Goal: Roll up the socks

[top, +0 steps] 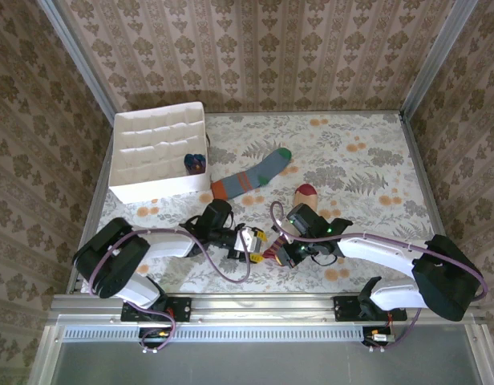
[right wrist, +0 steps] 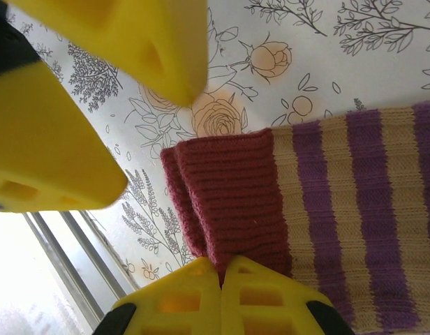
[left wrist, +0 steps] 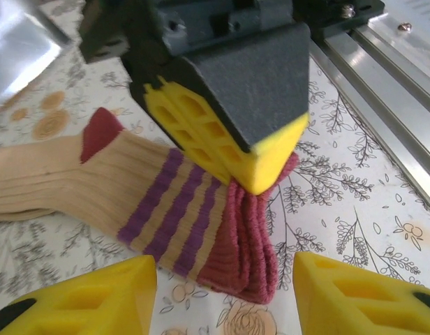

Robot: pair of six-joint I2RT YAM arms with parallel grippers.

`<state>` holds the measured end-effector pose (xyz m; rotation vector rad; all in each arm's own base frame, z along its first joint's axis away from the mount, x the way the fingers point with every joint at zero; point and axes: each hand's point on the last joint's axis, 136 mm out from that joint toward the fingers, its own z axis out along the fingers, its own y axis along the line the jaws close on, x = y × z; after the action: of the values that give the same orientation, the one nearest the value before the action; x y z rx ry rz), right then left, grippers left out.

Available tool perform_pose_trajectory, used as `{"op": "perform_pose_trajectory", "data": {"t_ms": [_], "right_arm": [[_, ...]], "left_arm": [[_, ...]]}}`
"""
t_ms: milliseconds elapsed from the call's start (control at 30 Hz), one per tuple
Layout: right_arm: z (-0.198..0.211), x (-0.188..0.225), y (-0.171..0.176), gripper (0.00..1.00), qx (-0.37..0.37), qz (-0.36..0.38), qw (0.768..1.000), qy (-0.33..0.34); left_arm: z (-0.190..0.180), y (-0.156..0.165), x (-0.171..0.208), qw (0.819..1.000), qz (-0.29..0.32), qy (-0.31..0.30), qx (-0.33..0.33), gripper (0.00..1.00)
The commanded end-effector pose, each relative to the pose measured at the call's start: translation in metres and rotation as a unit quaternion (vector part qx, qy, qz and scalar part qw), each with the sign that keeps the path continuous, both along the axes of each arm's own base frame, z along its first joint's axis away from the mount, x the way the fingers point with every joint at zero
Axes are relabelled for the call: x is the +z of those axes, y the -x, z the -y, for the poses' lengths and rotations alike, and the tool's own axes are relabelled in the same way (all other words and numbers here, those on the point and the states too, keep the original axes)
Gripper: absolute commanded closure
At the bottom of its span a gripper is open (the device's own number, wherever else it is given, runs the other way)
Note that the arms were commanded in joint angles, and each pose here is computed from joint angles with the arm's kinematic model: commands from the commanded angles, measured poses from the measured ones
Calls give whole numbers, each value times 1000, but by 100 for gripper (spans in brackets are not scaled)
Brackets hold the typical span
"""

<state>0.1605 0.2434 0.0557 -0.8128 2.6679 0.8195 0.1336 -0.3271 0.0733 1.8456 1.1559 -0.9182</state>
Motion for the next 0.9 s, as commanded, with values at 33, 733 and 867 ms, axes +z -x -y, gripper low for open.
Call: {"op": "perform_pose_trajectory", "data": {"t_ms": [33,733,867], "right_arm": [[3,5,4,100,-7,-14,1000,-15],[8,22,-10,67,-73,-6,996,-53],[18,30,-19,53,-122,24,990,-64]], "left_arm": [[10,10,-8,999,9,1,-42,52],[15,13,-4,994,-101,-46,12,100],[21,5,1,979,-167,-104,47,100]]}}
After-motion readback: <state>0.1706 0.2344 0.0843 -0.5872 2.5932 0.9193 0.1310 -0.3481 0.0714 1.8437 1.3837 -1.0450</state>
